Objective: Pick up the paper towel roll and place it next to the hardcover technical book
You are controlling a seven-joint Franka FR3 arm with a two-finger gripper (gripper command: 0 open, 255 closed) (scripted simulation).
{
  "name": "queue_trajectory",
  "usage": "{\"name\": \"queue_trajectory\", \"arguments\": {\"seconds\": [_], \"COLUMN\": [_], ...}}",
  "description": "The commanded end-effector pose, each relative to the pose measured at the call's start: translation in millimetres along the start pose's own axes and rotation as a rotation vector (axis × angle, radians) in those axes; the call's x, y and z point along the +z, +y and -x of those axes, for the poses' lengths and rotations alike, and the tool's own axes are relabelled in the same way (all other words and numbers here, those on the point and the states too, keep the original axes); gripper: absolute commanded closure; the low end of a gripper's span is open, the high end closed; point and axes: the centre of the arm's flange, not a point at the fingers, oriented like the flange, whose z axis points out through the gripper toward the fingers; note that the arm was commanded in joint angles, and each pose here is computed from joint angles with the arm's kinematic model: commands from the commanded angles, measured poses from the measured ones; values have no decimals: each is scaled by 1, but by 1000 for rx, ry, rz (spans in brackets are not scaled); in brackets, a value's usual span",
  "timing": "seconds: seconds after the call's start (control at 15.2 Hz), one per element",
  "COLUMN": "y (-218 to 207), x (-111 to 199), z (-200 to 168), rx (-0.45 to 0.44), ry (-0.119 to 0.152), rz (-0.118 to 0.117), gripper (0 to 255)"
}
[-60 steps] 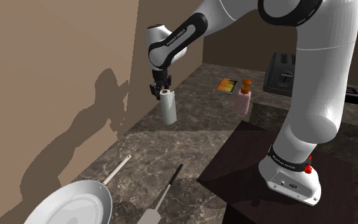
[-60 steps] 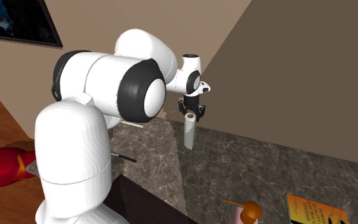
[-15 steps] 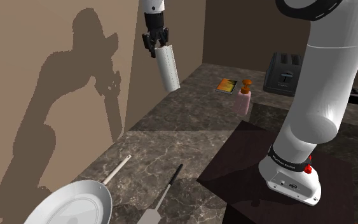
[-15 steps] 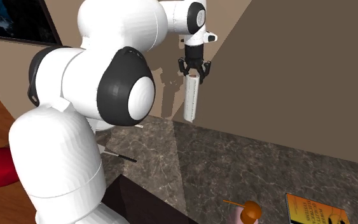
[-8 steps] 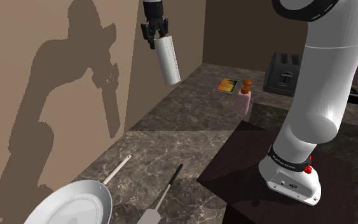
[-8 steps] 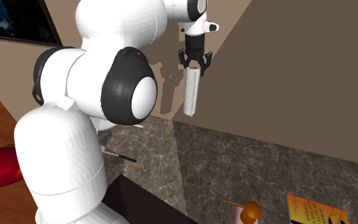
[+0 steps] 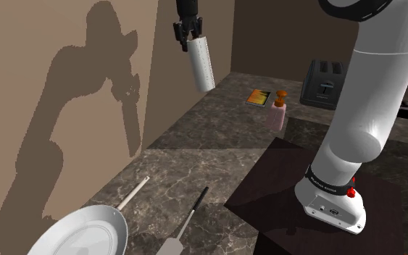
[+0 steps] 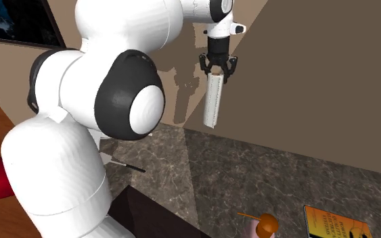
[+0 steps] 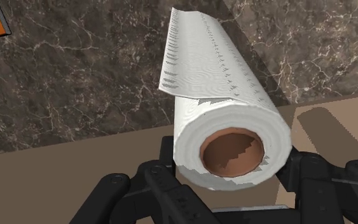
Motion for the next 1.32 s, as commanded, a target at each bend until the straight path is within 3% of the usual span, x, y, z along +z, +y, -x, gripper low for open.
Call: {"name": "queue_trajectory", "arguments": {"seconds": [0.0, 1.25], "y": [23, 247], "x": [9, 82], "z": [11, 96], "rx": [-1, -1], "ry": [0, 0], "rz": [0, 0], "gripper": [255, 255]}}
